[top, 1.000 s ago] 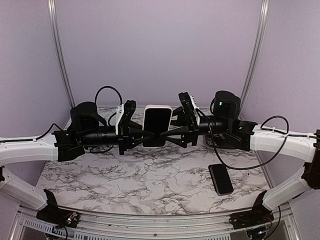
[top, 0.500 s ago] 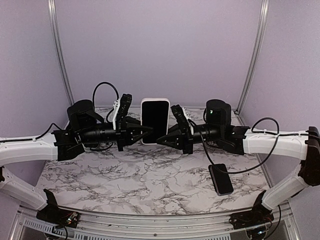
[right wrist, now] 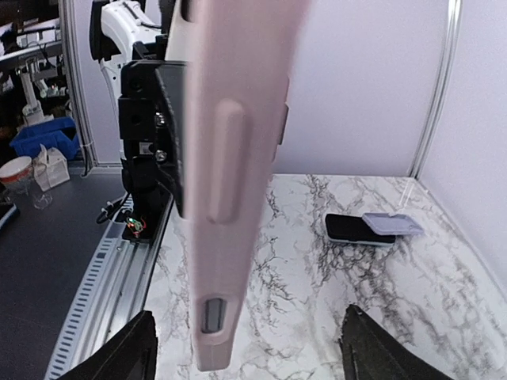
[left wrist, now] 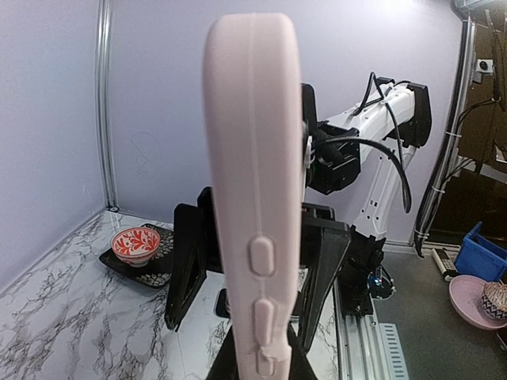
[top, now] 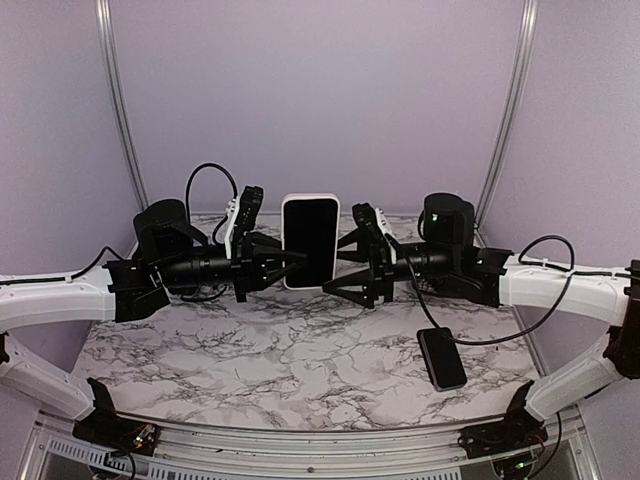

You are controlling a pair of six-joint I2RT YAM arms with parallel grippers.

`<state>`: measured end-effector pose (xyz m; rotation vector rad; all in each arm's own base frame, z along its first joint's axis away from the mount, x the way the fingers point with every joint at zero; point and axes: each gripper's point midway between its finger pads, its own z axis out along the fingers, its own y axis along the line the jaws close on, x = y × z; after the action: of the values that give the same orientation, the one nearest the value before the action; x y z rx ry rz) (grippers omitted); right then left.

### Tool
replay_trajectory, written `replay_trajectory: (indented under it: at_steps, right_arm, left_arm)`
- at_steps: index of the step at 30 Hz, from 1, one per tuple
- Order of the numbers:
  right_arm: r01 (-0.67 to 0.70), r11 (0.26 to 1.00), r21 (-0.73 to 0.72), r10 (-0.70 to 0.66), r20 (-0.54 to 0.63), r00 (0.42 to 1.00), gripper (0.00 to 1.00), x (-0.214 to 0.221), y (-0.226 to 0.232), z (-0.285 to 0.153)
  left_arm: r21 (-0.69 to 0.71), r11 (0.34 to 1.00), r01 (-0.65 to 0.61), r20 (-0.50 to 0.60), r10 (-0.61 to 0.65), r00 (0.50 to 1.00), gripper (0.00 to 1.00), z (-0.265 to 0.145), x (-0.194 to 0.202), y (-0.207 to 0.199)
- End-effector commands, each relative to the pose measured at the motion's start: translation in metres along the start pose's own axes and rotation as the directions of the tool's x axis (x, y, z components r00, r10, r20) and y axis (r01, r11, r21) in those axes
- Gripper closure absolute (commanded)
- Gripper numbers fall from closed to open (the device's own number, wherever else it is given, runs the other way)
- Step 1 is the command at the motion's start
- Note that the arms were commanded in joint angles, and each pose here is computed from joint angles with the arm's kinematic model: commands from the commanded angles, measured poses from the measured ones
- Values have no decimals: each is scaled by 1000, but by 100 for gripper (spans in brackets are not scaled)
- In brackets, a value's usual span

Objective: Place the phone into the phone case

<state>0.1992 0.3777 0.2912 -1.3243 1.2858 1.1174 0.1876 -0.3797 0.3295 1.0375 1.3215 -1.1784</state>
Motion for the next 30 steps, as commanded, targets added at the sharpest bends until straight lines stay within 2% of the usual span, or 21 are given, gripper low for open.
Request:
replay_trajectory:
  at_steps: [1, 3, 8, 11, 12, 15, 16, 18, 19, 21, 24, 27, 30]
  right_arm:
    - [93, 995, 27, -96, 137, 986, 30, -63, 2, -16]
    - [88, 996, -3, -86, 159, 984, 37, -72, 6, -14]
    - [87, 995, -48, -77, 171, 982, 64, -82, 10, -6]
    - [84, 995, -61, -72, 181, 981, 94, -84, 12, -5]
    - [78, 995, -57, -67, 179, 982, 100, -84, 10, -5]
    - [19, 1000, -9, -17, 156, 988, 100, -80, -4, -6]
    - [-11, 1000, 6, 10, 148, 989, 100, -78, -10, -8]
    - [-95, 995, 36, 89, 133, 987, 100, -70, -25, -13]
    - [-136, 989, 56, 128, 123, 984, 100, -65, -33, -15]
    - [-230, 963, 144, 216, 104, 971, 100, -50, -57, -22]
    - [-401, 867, 297, 401, 63, 914, 100, -8, -99, -36]
    - [-552, 783, 287, 558, 67, 827, 100, 26, -114, -42]
    - [-673, 690, 268, 686, 57, 726, 100, 63, -125, -42]
  left_arm:
    - [19, 998, -65, 129, 62, 990, 100, -8, -41, -11]
    - [20, 998, -66, 129, 63, 990, 100, -8, -41, -11]
    - [21, 998, -63, 127, 59, 990, 100, -7, -40, -11]
    - [20, 998, -62, 125, 59, 990, 100, -7, -39, -11]
    - [18, 998, -61, 125, 58, 990, 100, -7, -39, -10]
    - [-13, 999, -50, 129, 51, 990, 100, -8, -40, -5]
    - [-36, 999, -39, 129, 44, 991, 96, -9, -39, -1]
    - [-100, 995, -9, 128, 22, 991, 50, -12, -36, 12]
    - [-139, 990, 7, 127, 11, 992, 32, -14, -34, 19]
    - [-250, 967, 41, 124, -10, 992, 13, -21, -29, 41]
    - [-488, 867, 96, 117, -45, 992, 3, -42, -19, 87]
    - [-721, 682, 122, 80, -93, 992, 1, -72, -2, 135]
    - [-850, 511, 127, 33, -189, 981, 1, -96, 23, 172]
